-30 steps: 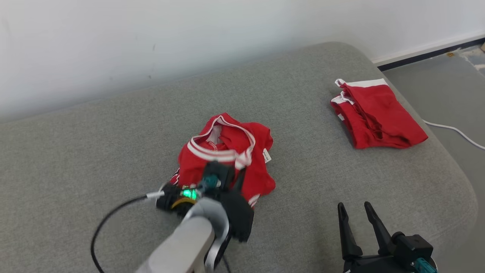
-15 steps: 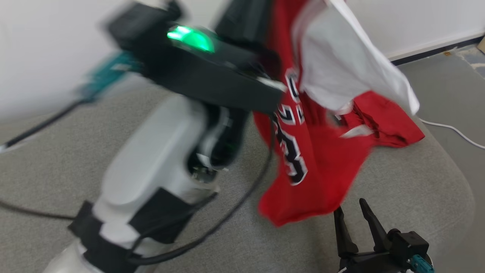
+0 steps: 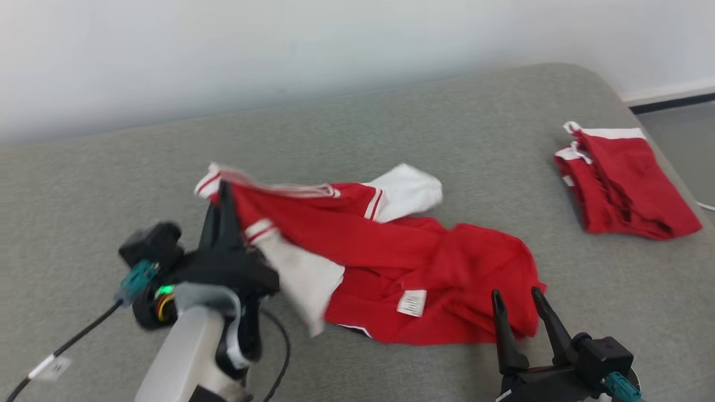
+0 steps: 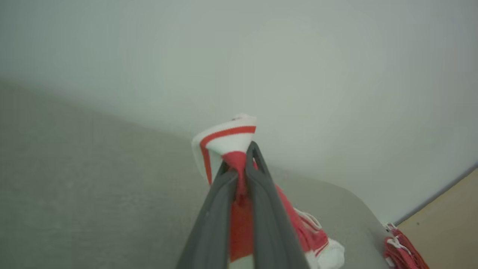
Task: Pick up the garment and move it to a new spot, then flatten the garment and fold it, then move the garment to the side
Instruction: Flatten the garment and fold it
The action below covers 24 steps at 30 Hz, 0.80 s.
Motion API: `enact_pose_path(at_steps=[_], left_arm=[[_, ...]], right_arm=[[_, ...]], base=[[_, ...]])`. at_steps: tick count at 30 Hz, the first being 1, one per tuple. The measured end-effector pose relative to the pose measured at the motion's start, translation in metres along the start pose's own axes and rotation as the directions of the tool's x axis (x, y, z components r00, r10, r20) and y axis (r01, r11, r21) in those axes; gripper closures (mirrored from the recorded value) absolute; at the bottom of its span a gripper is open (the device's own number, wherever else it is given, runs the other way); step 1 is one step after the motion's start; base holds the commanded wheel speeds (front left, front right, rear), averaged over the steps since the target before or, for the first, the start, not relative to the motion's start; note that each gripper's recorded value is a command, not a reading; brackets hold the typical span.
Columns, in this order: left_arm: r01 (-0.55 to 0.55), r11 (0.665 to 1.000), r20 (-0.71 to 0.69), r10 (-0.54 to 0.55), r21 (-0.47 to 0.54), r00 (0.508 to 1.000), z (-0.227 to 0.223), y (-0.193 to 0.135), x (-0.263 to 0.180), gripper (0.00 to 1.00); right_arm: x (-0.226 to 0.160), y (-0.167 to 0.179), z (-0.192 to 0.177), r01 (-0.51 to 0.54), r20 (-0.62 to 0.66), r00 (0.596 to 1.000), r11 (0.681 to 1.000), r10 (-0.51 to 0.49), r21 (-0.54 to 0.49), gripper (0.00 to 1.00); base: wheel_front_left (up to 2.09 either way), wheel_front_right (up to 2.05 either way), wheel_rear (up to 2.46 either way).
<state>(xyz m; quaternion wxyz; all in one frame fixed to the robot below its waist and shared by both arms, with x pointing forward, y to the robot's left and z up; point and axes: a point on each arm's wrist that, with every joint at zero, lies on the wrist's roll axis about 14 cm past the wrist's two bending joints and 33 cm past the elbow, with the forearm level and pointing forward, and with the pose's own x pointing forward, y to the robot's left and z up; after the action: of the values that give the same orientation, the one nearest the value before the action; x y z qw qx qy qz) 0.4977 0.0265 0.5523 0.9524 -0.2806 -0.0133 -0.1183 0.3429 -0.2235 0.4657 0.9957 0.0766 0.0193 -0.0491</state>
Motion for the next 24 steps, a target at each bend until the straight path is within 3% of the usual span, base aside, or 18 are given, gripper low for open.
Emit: enact_pose_path(at_steps=[5,9,15,24], left_arm=[[-0.201,0.980,-0.018,0.201,0.014,0.979,-0.006,0.072,-0.027,1.00],[-0.299,0.954,-0.026,0.299,-0.011,0.954,-0.008,0.106,-0.048,1.00],[-0.325,0.946,-0.046,0.325,-0.002,0.945,-0.014,0.118,-0.062,1.00],[-0.313,0.950,-0.066,0.312,-0.001,0.948,-0.023,0.117,-0.057,1.00]], right_arm=[[0.010,0.017,-0.005,-0.054,-0.013,0.998,0.999,0.054,-0.004,0.00],[0.012,0.024,-0.005,-0.076,-0.013,0.997,0.997,0.076,-0.006,0.00],[0.014,0.021,-0.003,-0.074,-0.027,0.997,0.997,0.073,-0.032,0.00],[0.034,0.026,-0.013,-0.105,-0.187,0.979,0.987,0.081,-0.121,0.00]], base=[[0.00,0.00,0.00],[0.00,0.00,0.00],[0.00,0.00,0.00],[0.00,0.00,0.00]])
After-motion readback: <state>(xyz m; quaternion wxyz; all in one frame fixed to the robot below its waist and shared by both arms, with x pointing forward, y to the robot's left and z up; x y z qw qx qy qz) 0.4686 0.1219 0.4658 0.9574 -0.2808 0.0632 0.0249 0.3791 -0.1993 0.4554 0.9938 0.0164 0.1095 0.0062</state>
